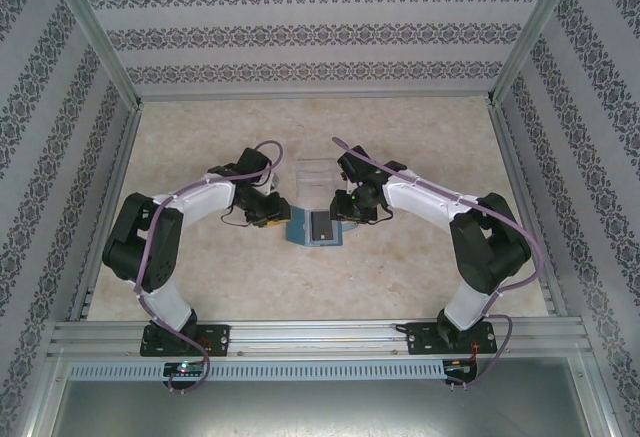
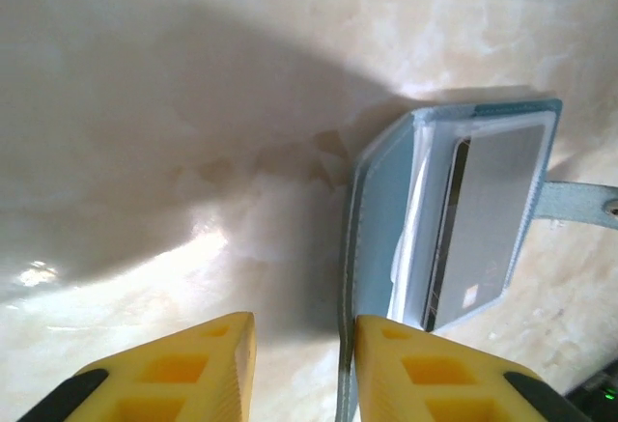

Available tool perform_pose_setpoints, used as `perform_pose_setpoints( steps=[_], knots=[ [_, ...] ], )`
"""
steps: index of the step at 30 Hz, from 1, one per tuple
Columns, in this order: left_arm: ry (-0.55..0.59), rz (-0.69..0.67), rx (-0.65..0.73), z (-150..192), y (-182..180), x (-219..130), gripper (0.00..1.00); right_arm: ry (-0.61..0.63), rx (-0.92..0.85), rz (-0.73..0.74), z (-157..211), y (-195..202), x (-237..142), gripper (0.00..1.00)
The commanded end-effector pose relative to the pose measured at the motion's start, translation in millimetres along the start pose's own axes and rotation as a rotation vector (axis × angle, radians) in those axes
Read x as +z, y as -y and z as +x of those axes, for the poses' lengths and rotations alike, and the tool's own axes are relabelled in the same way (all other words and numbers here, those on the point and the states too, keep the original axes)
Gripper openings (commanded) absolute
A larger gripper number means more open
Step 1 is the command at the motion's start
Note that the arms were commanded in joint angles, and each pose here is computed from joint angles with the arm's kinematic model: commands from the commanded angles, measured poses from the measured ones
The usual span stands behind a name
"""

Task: Take the credit cards out of the card holder

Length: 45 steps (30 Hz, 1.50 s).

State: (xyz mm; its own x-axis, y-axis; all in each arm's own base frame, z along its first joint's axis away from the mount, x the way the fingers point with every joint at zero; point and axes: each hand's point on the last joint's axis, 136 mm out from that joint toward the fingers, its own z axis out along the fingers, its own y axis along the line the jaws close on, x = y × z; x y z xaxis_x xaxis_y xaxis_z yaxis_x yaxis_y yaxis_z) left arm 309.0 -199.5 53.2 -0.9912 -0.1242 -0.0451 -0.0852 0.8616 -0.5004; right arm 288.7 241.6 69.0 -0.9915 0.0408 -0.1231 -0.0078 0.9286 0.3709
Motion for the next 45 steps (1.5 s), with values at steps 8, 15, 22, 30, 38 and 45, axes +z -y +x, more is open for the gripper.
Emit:
perform_pose_setpoints(
  steps=[8,15,22,30,38,45],
  knots=[
    [-0.143,-0.265,0.098,21.5,-30.8,15.7,0.42,-0.008,-0.035,0.055,7.8,3.3,2.5,0.38],
    [-0.169,-0.477,0.141,19.9,-51.2,13.2,0.49,0.004,-0.038,0.083,8.5,7.6,2.8,0.38],
    [-0.208,-0.601,0.177,22.3,-66.5,13.7,0.52,0.001,-0.023,0.083,10.4,9.6,3.8,0.38],
    [-0.123,-0.518,0.174,12.7,-42.1,0.2,0.53,-0.002,-0.004,-0.006,9.7,-7.7,3.2,0.38],
    [-0.013,-0.32,0.156,-1.7,13.4,-28.7,0.51,-0.005,0.006,-0.058,6.7,-16.9,1.4,0.36],
    [0.031,-0.16,0.127,-5.7,49.2,-39.8,0.41,-0.009,0.013,-0.071,4.3,-16.2,3.4,0.34]
  ],
)
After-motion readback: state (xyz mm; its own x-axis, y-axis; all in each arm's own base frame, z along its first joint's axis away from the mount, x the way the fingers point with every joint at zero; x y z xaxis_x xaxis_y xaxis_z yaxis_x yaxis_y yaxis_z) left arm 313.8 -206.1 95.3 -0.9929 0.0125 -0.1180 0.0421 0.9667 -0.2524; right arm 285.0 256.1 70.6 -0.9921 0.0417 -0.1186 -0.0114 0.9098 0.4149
